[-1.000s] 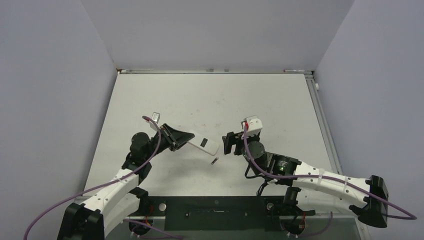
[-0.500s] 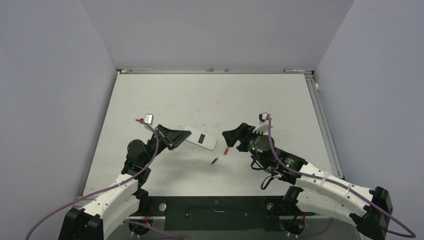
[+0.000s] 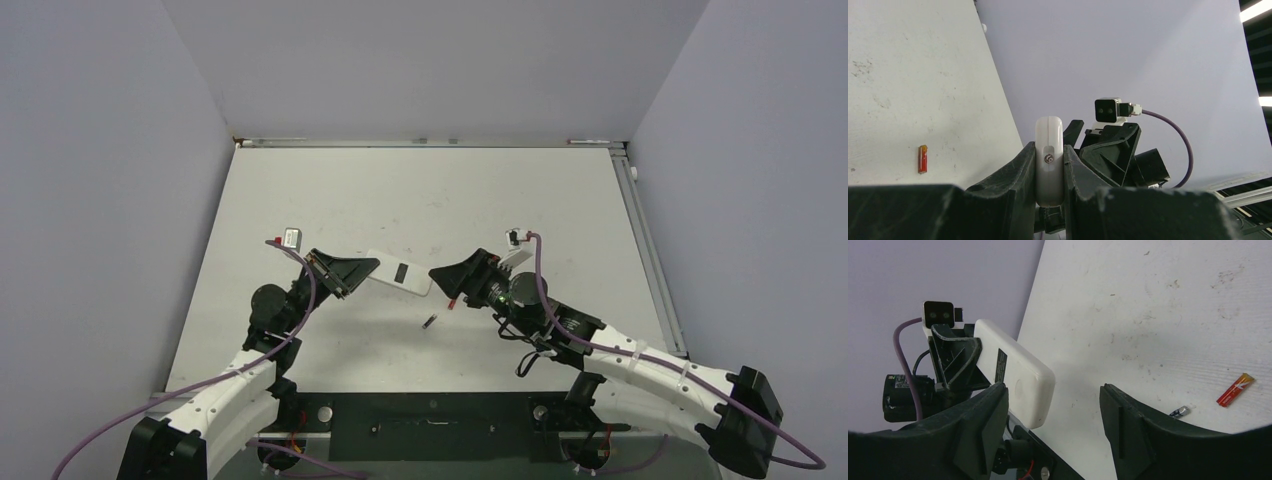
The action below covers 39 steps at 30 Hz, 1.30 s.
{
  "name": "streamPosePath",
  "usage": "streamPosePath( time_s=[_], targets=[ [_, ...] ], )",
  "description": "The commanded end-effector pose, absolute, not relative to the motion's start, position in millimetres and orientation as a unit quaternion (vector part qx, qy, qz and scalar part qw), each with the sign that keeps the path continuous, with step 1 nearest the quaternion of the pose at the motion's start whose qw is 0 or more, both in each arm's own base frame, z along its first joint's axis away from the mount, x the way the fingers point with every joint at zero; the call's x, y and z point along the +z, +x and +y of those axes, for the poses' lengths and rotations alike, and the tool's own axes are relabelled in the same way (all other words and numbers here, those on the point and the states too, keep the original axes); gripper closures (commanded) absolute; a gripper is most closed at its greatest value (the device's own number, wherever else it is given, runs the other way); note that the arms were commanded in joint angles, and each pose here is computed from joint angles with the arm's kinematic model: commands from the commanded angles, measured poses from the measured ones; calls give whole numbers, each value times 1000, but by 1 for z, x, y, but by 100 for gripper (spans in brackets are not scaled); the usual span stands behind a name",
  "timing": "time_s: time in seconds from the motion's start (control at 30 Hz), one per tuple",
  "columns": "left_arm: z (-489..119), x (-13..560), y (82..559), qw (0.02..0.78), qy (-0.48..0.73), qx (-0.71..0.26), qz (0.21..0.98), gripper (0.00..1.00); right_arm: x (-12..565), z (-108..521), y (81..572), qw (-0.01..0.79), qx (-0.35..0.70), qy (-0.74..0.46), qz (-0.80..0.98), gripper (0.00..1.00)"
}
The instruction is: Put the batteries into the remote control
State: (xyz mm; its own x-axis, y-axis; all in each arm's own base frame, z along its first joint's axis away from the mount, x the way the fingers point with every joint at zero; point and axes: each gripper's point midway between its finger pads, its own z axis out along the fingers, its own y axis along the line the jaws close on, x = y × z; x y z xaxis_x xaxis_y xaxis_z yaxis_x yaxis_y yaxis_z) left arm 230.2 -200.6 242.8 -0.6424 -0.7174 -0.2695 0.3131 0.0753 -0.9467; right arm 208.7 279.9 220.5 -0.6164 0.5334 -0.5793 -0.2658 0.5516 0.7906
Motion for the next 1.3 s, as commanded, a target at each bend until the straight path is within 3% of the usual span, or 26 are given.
streamPosePath(
  time_s=[0.0, 1.27],
  targets=[
    [-196, 267, 227, 420, -145, -677, 586, 100, 234, 293, 208, 421, 506, 82, 748, 35],
    [-200, 274, 222, 420, -126, -685, 582, 100, 237, 316, 207, 391, 540, 77, 741, 57]
  ],
)
